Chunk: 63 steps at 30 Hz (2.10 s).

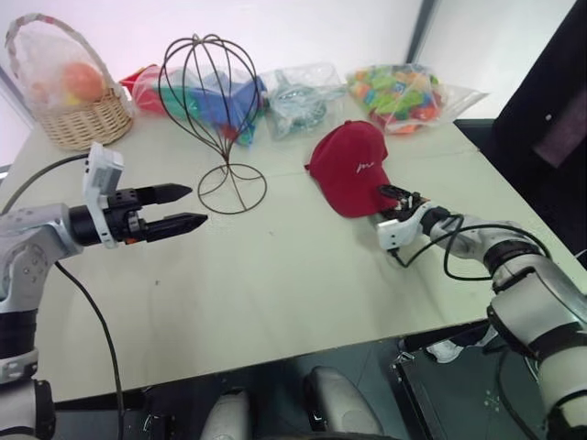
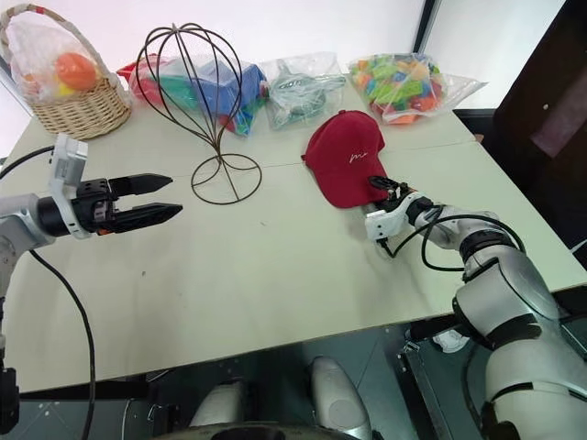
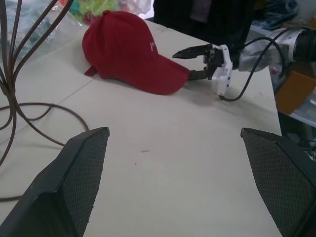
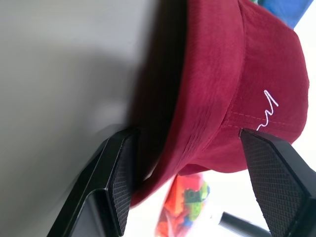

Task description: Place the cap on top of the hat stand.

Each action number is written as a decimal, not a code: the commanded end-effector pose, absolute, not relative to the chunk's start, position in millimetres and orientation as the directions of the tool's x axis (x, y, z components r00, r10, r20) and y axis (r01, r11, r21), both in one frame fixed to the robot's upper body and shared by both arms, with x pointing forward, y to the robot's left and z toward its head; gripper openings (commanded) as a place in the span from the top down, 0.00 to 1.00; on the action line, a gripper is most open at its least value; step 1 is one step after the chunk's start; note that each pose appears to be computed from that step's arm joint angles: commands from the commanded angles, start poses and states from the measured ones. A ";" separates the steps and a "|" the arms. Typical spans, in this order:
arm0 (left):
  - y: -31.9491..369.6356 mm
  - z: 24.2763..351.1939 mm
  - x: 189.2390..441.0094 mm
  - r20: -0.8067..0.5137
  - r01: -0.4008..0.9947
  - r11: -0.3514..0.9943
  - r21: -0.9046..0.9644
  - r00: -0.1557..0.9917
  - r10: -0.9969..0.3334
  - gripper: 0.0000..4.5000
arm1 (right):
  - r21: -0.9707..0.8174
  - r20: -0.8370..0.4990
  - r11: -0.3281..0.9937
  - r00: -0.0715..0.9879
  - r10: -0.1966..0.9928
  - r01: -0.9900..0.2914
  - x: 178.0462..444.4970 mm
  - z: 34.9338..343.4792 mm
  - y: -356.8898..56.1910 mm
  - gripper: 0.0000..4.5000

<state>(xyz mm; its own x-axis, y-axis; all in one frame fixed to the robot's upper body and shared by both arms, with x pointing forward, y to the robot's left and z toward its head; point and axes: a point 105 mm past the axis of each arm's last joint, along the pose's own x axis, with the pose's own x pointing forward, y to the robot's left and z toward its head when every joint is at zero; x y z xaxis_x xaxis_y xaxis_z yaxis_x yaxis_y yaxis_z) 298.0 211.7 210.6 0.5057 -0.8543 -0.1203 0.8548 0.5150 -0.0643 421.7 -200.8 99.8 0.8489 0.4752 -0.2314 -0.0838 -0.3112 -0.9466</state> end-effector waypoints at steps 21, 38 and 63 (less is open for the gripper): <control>216.3 219.6 291.6 -0.083 0.838 0.545 -0.019 0.542 -0.836 0.00 | -0.953 -0.261 -0.270 0.819 0.512 -0.135 419.3 83.7 -176.3 0.99; 223.6 226.5 302.7 -0.062 0.831 0.557 0.005 0.556 -0.829 0.00 | -0.970 0.178 -0.044 0.820 0.544 0.240 421.4 310.7 -206.0 0.99; 250.5 258.3 316.3 -0.020 0.776 0.623 0.094 0.627 -0.778 0.00 | -0.905 0.410 0.370 0.669 0.620 0.211 339.8 442.5 -77.2 0.99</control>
